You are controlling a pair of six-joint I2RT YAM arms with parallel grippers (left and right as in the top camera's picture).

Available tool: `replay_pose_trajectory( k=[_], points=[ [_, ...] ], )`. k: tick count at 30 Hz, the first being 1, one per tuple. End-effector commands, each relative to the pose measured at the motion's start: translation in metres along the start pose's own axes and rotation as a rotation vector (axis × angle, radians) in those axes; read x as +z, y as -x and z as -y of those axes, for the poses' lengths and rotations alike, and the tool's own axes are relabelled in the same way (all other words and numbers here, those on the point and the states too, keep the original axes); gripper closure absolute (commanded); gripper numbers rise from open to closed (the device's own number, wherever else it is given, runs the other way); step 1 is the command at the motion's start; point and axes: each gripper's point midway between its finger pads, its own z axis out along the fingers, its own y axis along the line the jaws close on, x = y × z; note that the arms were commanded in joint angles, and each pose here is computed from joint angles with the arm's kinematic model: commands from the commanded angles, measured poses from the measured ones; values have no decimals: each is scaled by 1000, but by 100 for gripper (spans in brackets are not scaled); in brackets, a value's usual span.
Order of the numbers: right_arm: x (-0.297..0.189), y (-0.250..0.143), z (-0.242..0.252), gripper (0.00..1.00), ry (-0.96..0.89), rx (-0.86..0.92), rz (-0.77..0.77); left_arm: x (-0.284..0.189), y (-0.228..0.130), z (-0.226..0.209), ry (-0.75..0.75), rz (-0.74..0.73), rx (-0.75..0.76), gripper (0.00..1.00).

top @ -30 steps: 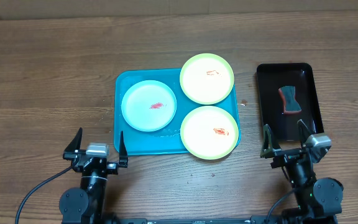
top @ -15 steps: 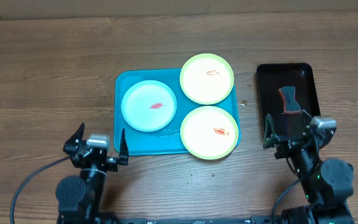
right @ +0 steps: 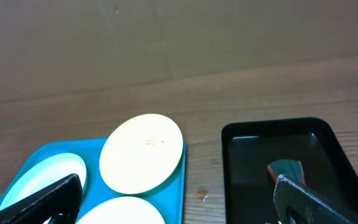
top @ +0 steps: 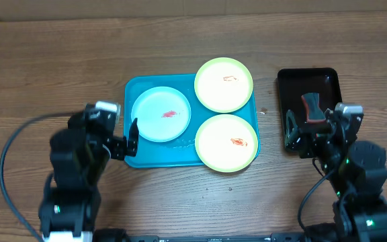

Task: Clean dirty plates on tray and stack at the side
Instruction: 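Move the left gripper to the white plate's left rim and grip it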

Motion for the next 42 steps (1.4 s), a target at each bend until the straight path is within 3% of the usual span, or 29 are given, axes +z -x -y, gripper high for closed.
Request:
replay_pose_trajectory(
  k=[1, 13, 18, 30, 33, 38, 42],
  points=[
    [0, 23, -7, 0, 5, -6, -22, 5, 21, 0, -42, -70, 11, 0],
    [33, 48, -10, 0, -71, 25, -334, 25, 28, 17, -235, -441, -72, 0],
    [47, 52, 4, 0, -135, 55, -464, 36, 33, 41, -396, -456, -126, 0],
    [79, 22, 42, 0, -217, 121, -602, 63, 21, 44, -399, -530, -243, 0],
    [83, 17, 44, 0, -221, 123, -621, 73, 16, 34, -333, -549, -268, 0],
    [89, 8, 47, 3, -228, 128, -653, 93, -28, -14, 87, -716, -535, 11],
    [90, 3, 48, 6, -232, 131, -675, 109, -51, -11, 111, -804, -596, 20]
  ],
)
